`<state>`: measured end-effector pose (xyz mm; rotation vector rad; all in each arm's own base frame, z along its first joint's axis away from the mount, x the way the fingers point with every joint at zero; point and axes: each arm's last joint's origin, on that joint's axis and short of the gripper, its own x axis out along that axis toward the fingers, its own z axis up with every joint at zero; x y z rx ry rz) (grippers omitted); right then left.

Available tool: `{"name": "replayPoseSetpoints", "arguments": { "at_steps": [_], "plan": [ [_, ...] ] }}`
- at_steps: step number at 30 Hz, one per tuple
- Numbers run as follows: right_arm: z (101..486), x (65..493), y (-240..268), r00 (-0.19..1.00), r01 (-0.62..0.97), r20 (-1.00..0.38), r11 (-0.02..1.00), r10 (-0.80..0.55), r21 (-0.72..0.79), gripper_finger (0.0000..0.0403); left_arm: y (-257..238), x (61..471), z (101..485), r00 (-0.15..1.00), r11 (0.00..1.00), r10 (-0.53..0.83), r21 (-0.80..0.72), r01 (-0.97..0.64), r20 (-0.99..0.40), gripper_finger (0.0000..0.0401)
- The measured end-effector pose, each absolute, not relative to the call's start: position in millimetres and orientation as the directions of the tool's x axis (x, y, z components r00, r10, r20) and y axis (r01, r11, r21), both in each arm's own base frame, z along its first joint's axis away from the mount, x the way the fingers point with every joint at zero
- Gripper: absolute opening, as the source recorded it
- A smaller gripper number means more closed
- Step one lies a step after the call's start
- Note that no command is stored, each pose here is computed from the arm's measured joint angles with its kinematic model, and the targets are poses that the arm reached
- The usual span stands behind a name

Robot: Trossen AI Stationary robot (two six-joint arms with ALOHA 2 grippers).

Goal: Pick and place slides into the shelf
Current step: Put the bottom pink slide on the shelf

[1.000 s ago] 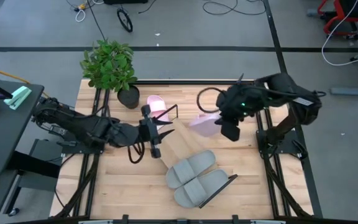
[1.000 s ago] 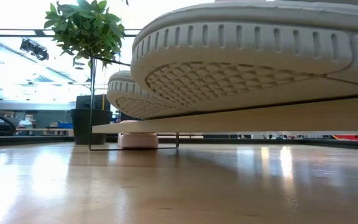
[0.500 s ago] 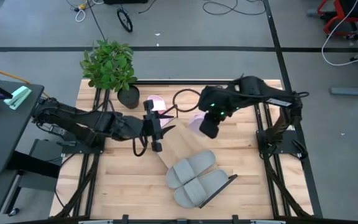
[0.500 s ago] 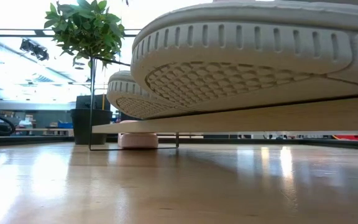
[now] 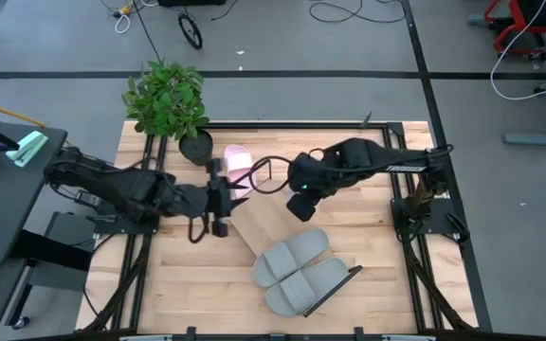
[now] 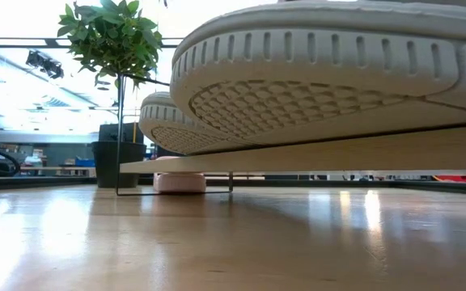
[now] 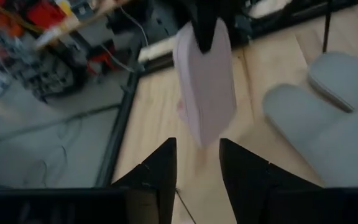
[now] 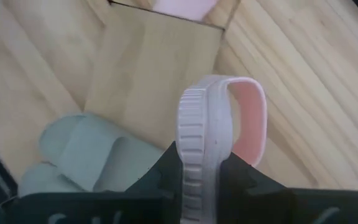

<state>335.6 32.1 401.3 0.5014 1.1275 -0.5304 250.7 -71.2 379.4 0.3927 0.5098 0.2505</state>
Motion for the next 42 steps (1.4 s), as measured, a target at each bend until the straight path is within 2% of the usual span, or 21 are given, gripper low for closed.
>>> {"name": "replayPoseSetpoints", "arguments": {
  "at_steps": [7, 12, 16, 24, 33, 42],
  "plan": [
    [373.1, 335.2, 40.7, 0.221, 0.699, -0.967, 0.711, -0.123, 0.069, 0.0058, -77.1, 204.0, 388.7, 0.834, 0.938, 0.259, 0.332, -0.097, -0.487, 0.0105],
    [370.1, 334.1, 48.5, 0.214, 0.728, -0.971, 0.681, -0.111, 0.082, 0.0058, -78.9, 186.7, 394.0, 0.845, 0.961, 0.223, 0.258, -0.105, -0.487, 0.0088],
    [370.3, 333.8, 49.5, 0.216, 0.735, -0.969, 0.674, -0.124, 0.078, 0.0058, -79.4, 181.8, 392.2, 0.832, 0.962, 0.221, 0.253, -0.1, -0.509, 0.0075],
    [371.4, 335.2, 37.6, 0.227, 0.727, -0.931, 0.686, -0.284, -0.032, 0.0058, -77.3, 178.1, 387.6, 0.801, 0.959, 0.24, 0.265, -0.105, -0.549, 0.0054],
    [365.4, 343.1, 16.7, 0.202, 0.675, -0.926, 0.73, -0.319, -0.104, 0.0058, -76.3, 177.1, 386.4, 0.791, 0.965, 0.246, 0.217, -0.146, -0.56, 0.0038],
    [368.4, 350.0, 7.1, 0.262, 0.616, -0.909, 0.781, -0.324, -0.101, 0.0058, -70.0, 164.8, 374.7, 0.683, 0.952, 0.296, 0.146, -0.269, -0.668, 0.0019]
  ]
}}
